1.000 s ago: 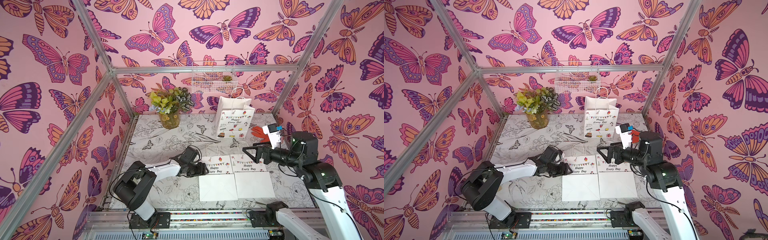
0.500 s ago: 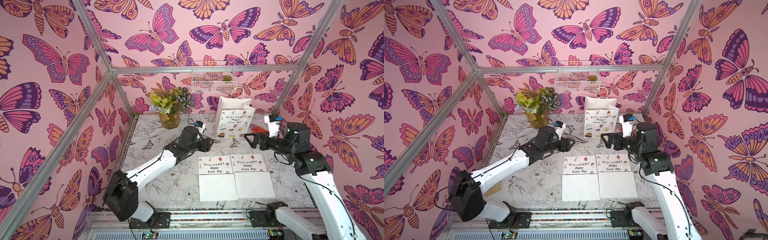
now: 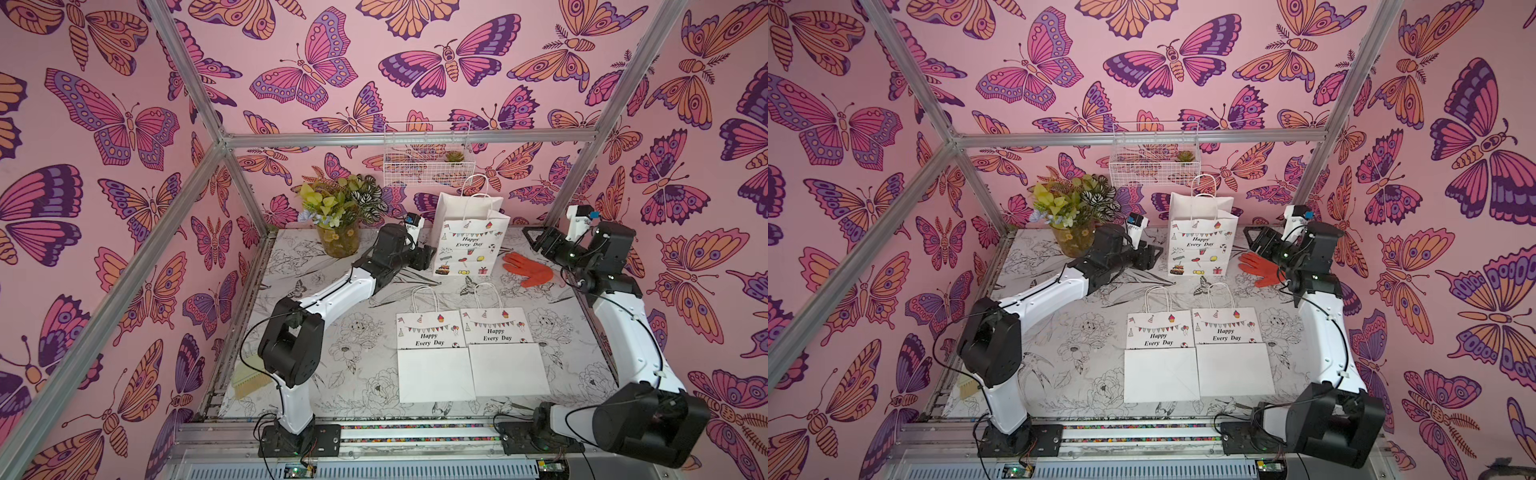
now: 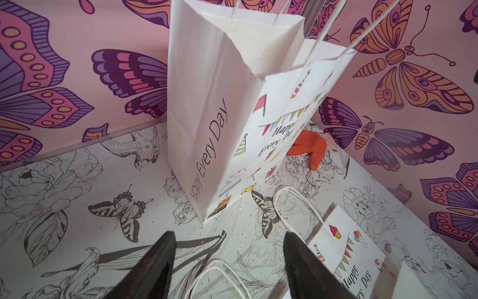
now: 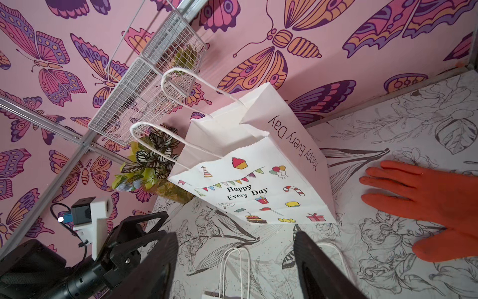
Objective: Put away the paper bag
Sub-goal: Pick up the paper bag from the center of the board.
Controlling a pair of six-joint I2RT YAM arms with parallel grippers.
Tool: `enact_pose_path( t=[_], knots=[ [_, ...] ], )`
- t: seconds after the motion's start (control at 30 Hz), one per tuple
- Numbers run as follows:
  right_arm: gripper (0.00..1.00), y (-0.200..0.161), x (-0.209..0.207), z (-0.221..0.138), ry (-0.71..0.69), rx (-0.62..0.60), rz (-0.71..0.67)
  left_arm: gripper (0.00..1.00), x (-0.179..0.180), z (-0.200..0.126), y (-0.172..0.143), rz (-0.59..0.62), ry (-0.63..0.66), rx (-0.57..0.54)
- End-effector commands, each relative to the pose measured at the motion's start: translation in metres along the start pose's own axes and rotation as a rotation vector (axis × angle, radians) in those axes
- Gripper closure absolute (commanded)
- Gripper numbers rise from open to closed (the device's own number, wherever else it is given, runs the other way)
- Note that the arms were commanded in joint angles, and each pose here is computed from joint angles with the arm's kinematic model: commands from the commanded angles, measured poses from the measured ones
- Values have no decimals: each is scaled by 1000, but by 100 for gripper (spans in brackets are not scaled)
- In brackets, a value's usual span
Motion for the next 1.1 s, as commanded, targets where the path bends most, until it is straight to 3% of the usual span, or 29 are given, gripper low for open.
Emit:
enact_pose_path(
  t=[0.0,0.23,0.5,0.77,0.93,1.07],
  knots=[
    [25,21,22,9,107,-23,-72,32,6,11,20,25,-23,-75],
    [16,37,35,40,257,78,-129,32,5,35,40,20,-75,-121],
    [16,52,29,79,386,201,-81,32,8,53,28,-5,-83,-101],
    [18,42,15,104,407,259,-51,32,9,64,14,-24,-92,-74],
    [19,7,0,115,289,325,-101,32,10,65,8,-36,-88,-66],
    [20,-5,-4,115,274,329,-92,32,12,64,6,-38,-82,-61]
  ],
)
Point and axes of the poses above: each gripper's point midway between its finger pads, its own z axis out along the fingers, its own x axis along the line the jaws close on, y = z × x, the point moved 2 cm from there along -z, back along the fingers, and after that the axes turned 12 degrees about z, right-handed, at the moved point
